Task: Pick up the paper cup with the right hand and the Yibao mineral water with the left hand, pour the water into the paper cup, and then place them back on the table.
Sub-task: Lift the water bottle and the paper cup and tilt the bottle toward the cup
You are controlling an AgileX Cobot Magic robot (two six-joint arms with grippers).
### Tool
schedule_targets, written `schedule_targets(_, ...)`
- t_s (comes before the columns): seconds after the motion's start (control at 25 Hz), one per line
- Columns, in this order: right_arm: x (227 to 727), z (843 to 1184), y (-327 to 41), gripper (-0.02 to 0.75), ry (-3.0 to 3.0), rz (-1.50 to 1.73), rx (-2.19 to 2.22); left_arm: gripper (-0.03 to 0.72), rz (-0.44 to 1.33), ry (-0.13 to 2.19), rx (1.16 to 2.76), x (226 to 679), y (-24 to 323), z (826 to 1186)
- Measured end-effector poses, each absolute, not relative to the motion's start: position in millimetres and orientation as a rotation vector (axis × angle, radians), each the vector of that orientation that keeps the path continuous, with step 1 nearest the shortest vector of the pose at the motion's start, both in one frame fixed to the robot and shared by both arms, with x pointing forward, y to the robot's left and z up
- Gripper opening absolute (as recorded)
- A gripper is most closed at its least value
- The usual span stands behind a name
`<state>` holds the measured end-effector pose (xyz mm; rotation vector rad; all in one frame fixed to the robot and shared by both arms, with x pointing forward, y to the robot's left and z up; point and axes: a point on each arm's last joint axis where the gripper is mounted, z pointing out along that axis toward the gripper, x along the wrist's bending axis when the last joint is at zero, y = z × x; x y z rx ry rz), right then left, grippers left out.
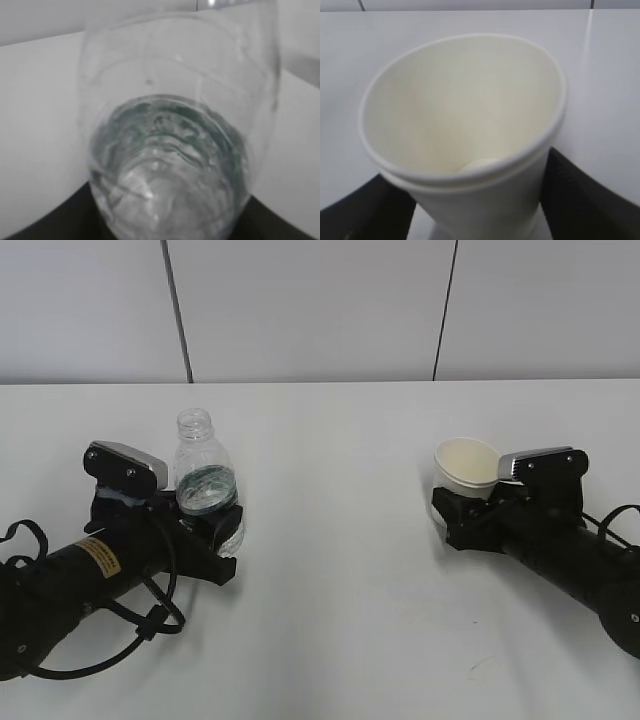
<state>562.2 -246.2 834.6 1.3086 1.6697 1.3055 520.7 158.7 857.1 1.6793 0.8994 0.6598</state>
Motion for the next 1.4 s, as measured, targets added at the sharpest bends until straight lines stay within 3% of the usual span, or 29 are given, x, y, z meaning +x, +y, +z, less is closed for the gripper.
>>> schedule_targets(1.2,562,836,-216,0.552,1.963,1.53,0.993,0.344,0.671,0.874,1.67,521,158,871)
schedule_targets(1.4,561,836,-214,0.52,1.991,1.545,0.959,0.344,0.666,0.865,1.673,521,157,871)
